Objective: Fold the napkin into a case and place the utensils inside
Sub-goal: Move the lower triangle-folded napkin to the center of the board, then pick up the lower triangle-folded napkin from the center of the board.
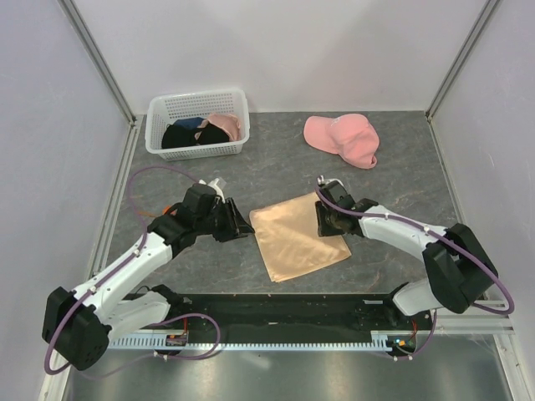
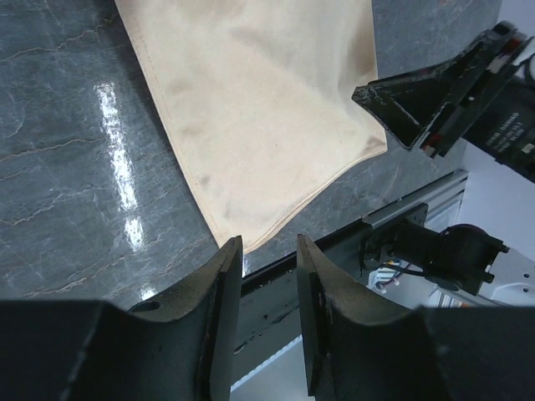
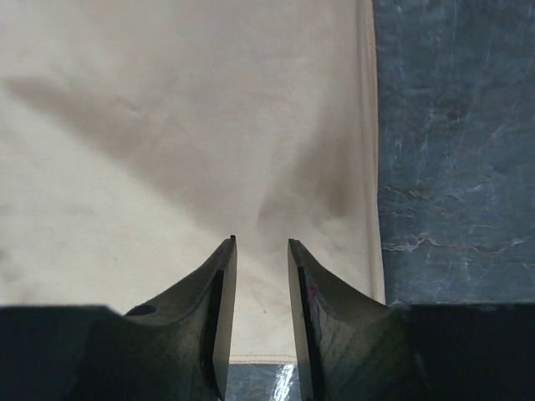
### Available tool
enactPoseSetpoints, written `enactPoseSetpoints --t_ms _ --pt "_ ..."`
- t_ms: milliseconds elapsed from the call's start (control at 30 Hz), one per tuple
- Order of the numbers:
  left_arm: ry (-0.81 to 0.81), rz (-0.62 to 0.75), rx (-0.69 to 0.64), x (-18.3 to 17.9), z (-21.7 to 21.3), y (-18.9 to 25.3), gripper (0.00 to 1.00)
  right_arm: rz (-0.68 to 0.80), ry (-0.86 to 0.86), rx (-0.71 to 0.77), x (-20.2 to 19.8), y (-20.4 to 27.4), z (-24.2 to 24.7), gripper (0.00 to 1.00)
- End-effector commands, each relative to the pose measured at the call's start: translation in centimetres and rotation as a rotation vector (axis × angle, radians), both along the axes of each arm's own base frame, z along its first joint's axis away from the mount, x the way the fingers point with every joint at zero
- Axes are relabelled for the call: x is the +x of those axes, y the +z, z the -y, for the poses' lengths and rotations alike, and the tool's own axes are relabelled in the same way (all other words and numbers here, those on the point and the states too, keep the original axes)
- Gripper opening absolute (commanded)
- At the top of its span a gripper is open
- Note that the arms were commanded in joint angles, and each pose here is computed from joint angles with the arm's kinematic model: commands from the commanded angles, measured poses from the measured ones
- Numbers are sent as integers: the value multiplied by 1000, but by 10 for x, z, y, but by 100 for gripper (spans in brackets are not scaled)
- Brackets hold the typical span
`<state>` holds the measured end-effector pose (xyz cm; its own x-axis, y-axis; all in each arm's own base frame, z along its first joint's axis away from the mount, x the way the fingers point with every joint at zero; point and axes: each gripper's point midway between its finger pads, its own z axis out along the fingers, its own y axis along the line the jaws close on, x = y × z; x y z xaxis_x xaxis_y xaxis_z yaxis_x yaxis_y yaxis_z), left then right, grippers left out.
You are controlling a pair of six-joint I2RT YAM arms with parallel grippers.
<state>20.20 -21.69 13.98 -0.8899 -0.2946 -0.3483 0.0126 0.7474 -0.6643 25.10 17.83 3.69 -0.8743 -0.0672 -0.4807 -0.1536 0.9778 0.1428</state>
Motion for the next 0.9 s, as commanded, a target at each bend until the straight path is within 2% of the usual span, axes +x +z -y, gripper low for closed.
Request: enactPoseSetpoints --t_ms 0,100,233,500,733,867 --pt "11 50 15 2 -10 11 40 112 72 -31 17 49 -19 41" --pt "53 67 37 6 -20 13 40 105 142 29 1 60 -47 49" --pt "99 61 51 9 -32 10 40 51 278 122 -42 60 -97 58" --pt "144 56 36 14 -45 9 40 16 420 61 -86 37 -151 71" --pt "159 58 38 14 -54 7 40 7 462 -12 -100 18 -164 74" --pt "169 60 36 14 -59 6 40 -1 466 -34 -108 8 -169 70"
